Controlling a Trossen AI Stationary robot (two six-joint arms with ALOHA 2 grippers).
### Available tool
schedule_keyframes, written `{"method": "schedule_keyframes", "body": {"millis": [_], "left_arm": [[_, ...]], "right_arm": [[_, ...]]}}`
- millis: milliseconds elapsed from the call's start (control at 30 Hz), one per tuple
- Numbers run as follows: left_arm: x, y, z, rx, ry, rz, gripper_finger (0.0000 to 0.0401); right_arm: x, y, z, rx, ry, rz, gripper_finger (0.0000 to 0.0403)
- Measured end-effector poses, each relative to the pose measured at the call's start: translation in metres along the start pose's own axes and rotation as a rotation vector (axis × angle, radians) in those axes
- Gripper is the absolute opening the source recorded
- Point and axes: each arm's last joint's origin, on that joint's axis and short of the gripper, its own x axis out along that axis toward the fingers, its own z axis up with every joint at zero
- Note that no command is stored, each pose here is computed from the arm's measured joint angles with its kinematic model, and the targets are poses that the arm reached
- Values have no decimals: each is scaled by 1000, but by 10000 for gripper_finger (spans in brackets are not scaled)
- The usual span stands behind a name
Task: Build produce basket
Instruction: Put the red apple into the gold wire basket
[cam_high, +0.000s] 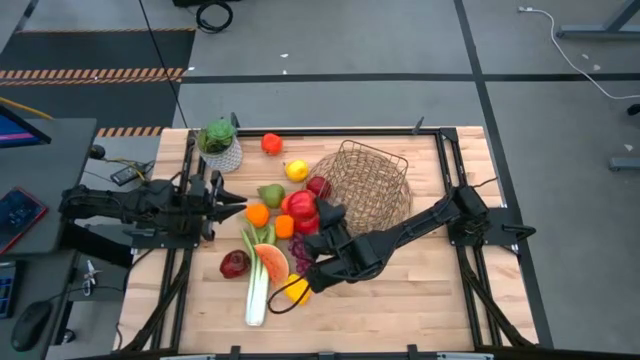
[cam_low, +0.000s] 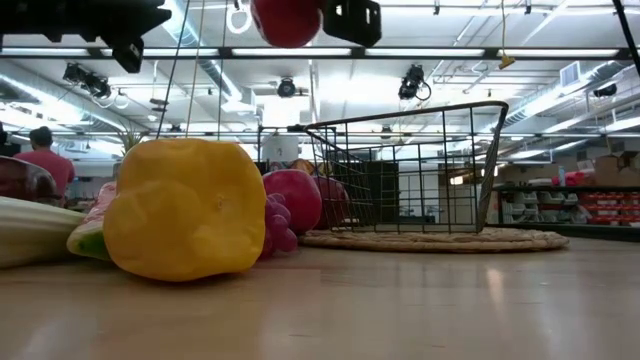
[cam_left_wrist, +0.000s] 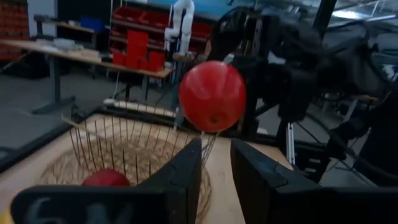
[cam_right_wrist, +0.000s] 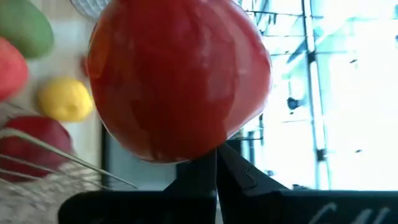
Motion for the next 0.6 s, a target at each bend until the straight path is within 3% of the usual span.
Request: {"method": "schedule_keyframes", "body": {"millis": [300,500,600], "left_arm": [[0,0,8,108,-83,25,94],[-1,-1,11,182,-114,30,94],[-1,-1,11,189,-117,30,94]], "right_arm": [[-6,-2,1,-283,24,-58,0],[-6,-1,3,-296,0,-25,0],[-1,1,5,-257,-54,64,1]]}}
